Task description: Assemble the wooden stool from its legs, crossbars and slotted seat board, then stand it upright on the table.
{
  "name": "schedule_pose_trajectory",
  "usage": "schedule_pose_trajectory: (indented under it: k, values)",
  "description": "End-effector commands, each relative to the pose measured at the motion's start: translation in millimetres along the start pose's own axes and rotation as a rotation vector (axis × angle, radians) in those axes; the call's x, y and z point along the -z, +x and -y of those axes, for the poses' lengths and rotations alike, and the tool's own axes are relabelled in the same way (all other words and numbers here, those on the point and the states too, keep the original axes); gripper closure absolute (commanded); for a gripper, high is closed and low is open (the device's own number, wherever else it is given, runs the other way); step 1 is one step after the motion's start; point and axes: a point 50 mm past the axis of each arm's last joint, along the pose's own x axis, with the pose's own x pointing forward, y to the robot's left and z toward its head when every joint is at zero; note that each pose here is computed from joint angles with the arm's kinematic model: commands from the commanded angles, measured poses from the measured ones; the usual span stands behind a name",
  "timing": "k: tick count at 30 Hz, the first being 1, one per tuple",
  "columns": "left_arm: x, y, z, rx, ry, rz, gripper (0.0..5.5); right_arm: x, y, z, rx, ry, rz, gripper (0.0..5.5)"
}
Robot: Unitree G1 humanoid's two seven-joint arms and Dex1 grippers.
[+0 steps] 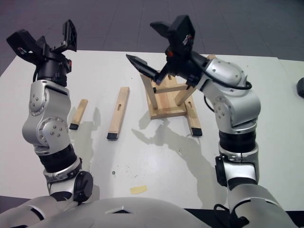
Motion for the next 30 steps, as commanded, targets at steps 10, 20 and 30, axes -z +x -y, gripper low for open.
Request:
schedule_pose_trajectory:
  k: [10, 20, 30]
  values:
    - [7, -4, 5, -0.01, -0.013, -0.049, 0.1, 16, -8, -39, 0.055, 0.111, -0.142, 1.7]
    - [8, -3, 3, -0.024, -0.016, -0.05, 0.1, 25, -9, -40, 0.079, 0.146, -0.2, 3.27]
    - [7, -3, 1, -0.038, -0.013, -0.045, 0.1, 32, -21, -29, -0.024, 0.129, -0.283, 3.62]
